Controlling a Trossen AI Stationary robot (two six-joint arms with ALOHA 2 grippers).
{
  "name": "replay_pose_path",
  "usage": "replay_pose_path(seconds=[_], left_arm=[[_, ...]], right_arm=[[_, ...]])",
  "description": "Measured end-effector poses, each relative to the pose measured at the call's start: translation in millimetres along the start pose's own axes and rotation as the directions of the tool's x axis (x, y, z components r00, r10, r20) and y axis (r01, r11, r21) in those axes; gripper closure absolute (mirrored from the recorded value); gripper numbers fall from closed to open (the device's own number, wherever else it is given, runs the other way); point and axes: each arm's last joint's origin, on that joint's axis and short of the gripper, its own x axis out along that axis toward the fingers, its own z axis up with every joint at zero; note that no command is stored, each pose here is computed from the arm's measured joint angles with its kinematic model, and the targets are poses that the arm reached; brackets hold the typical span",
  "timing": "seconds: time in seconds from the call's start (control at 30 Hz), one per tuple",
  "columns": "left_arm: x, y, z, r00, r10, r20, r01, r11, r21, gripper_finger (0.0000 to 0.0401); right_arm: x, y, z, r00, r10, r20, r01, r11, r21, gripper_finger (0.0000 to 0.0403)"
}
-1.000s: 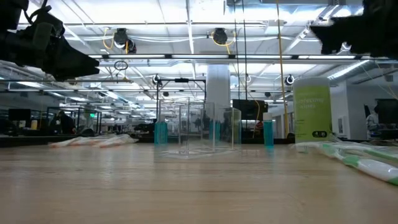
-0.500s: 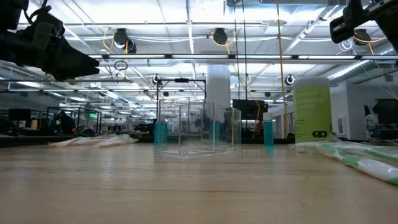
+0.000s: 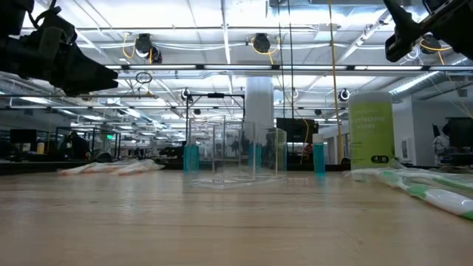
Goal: Pick & Place toothbrushing station
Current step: Put the green toothbrush into the transparent organizer
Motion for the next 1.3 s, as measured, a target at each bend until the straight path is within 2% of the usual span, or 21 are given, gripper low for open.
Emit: replay_pose_path(seconds=[0.17,0.33,0.47,0.57,0.63,0.7,0.77,0.87,0.97,1.03,1.1,1.2,1.3], left_arm=[[0,0,0,1.0,0.0,0.0,0.0,1.0,0.0,0.0167],[0,0,0,1.0,0.0,0.0,0.0,1.0,0.0,0.0166],[0,0,0,1.0,0.0,0.0,0.0,1.0,0.0,0.0167],[0,0,0,1.0,0.0,0.0,0.0,1.0,0.0,0.0166],[0,0,0,1.0,0.0,0.0,0.0,1.0,0.0,0.0167],[0,0,0,1.0,0.0,0.0,0.0,1.0,0.0,0.0166],[0,0,0,1.0,0.0,0.0,0.0,1.0,0.0,0.0166],[0,0,0,1.0,0.0,0.0,0.0,1.0,0.0,0.0167],[0,0,0,1.0,0.0,0.0,0.0,1.0,0.0,0.0167],[0,0,0,1.0,0.0,0.0,0.0,1.0,0.0,0.0166],[0,0,0,1.0,0.0,0.0,0.0,1.0,0.0,0.0167],[0,0,0,1.0,-0.001,0.0,0.001,1.0,0.0,0.0167],[0,0,0,1.0,-0.001,0.0,0.001,1.0,0.0,0.0167]], right_arm=[[0,-3,3,0.991,-0.107,0.08,0.106,0.994,0.016,0.0156],[-1,-5,7,0.96,-0.222,0.169,0.225,0.974,0.0,0.0156],[-1,-7,5,0.959,-0.244,0.145,0.246,0.969,0.004,0.0156],[0,-6,6,0.96,-0.233,0.156,0.235,0.972,0.006,0.0156],[1,-4,6,0.973,-0.186,0.14,0.181,0.982,0.052,0.0156],[3,-1,2,0.995,-0.075,0.059,0.067,0.989,0.129,0.0156],[8,3,-5,1.0,0.0,-0.026,0.005,0.982,0.191,0.0156],[16,10,-19,0.99,0.033,-0.138,-0.004,0.979,0.206,0.0156],[34,23,-22,0.973,0.044,-0.228,0.001,0.981,0.193,0.0156],[48,33,-26,0.943,0.056,-0.328,0.014,0.978,0.208,0.0156],[64,44,-30,0.887,0.049,-0.458,0.071,0.968,0.241,0.0156],[85,60,-38,0.746,-0.005,-0.666,0.238,0.936,0.261,0.0157],[102,76,-47,0.604,-0.009,-0.797,0.41,0.861,0.301,0.0165]])
